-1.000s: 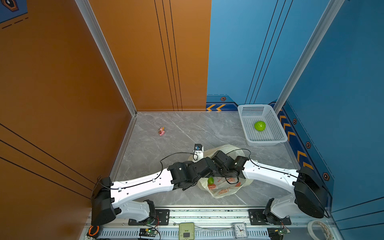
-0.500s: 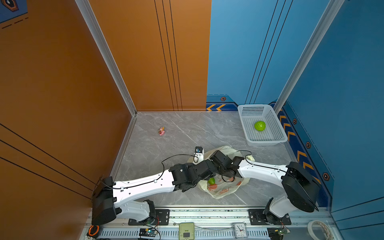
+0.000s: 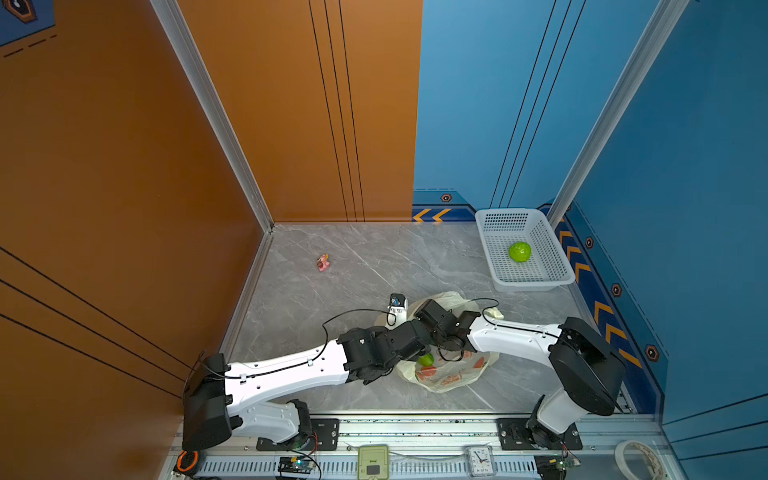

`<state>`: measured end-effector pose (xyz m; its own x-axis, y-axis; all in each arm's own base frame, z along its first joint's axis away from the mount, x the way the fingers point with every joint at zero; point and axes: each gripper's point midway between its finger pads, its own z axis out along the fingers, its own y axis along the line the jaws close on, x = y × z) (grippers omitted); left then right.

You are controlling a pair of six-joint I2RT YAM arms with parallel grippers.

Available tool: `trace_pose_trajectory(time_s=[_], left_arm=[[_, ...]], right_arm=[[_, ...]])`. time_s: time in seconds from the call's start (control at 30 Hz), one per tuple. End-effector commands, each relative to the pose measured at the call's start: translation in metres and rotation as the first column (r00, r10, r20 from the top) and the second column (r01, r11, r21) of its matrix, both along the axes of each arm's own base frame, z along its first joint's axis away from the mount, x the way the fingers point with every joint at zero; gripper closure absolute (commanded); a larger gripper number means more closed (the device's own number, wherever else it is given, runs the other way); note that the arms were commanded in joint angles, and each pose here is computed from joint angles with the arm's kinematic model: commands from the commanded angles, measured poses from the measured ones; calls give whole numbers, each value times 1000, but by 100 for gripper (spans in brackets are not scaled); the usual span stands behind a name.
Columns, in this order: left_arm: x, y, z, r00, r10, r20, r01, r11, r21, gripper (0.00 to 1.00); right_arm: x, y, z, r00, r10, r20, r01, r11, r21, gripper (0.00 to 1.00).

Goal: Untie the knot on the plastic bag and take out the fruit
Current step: 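Lower the right gripper into the bag and grasp the cream pear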

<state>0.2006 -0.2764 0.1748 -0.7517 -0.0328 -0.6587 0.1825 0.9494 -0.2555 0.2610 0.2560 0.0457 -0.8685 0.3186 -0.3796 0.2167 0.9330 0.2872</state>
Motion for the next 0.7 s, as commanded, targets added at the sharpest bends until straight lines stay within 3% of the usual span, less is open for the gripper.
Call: trace_pose_trajectory(time_s=[0.0, 0.37, 0.67], left_arm=[[-2, 4, 2, 1000, -15, 16, 15, 1000, 15, 100], [5, 6, 11, 999, 8, 48, -9, 1000, 14, 100], [14, 7, 13, 998, 14, 61, -15, 999, 31, 100]], right_arm=[[-8, -6, 12, 1000, 18, -3, -18, 1000, -11, 45], [-58, -1, 63, 973, 219, -78, -214, 975, 66, 48], [-98, 6, 114, 904, 413, -107, -387, 900, 202, 48]])
